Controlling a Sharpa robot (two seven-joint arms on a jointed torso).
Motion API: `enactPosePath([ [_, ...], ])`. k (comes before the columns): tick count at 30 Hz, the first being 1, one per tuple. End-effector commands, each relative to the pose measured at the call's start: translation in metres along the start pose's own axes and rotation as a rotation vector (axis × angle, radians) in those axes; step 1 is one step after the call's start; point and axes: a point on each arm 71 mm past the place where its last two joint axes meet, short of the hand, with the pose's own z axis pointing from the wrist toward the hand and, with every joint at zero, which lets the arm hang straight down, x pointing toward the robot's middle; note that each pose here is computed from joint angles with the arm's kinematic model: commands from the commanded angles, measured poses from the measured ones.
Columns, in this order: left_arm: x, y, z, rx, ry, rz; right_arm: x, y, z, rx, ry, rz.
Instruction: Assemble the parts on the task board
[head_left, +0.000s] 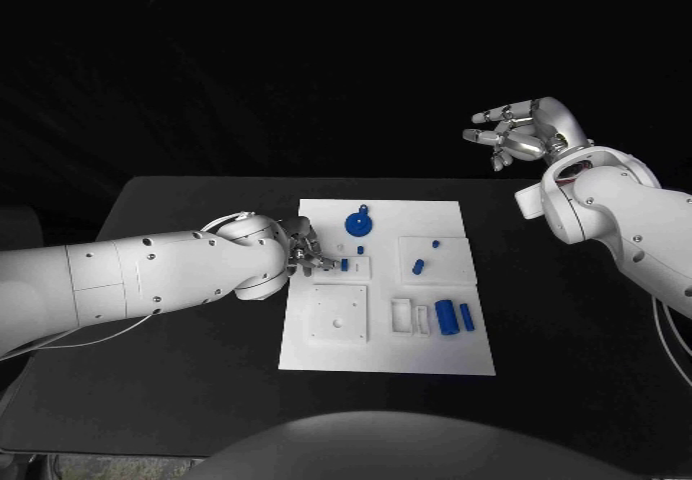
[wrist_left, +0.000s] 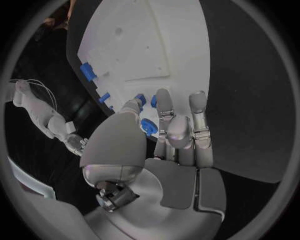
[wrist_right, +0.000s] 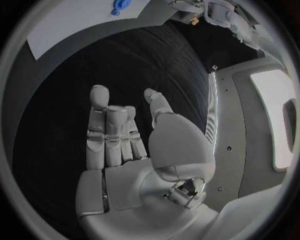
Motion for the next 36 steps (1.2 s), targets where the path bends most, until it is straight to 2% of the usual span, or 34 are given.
enactPosePath([
  [1,-0.0029,-0.0054,-0.0031,0.014,0.01,-0.013,0.001,0.0,0.0,-0.005,0.007,-0.005],
  [5,-0.0128,-0.0095,-0.0057,0.023,-0.012,-0.028,0.0,0.0,0.0,-0.003,0.006,-0.006],
  [9,-0.027,-0.0135,-0.0074,0.04,-0.054,-0.045,0.0,-0.001,0.0,-0.002,0.006,-0.006],
  [12,-0.0378,-0.0199,-0.0076,0.094,-0.077,-0.068,0.0,-0.002,0.001,0.0,0.004,-0.006],
  [16,-0.0515,-0.0359,-0.0053,0.248,-0.093,-0.116,-0.001,-0.004,0.001,0.004,0.0,-0.002],
  [20,-0.0578,-0.0548,-0.0026,0.412,-0.12,-0.119,-0.002,-0.008,0.002,0.009,-0.004,0.008],
  [24,-0.058,-0.0713,0.0005,0.553,-0.156,-0.061,-0.003,-0.012,0.003,0.016,-0.014,0.024],
  [28,-0.0513,-0.0845,0.0067,0.66,-0.171,0.065,-0.005,-0.016,0.004,0.018,-0.026,0.049],
  [36,-0.0324,-0.0919,0.0178,0.717,-0.144,0.275,-0.005,-0.016,0.004,-0.013,-0.03,0.105],
])
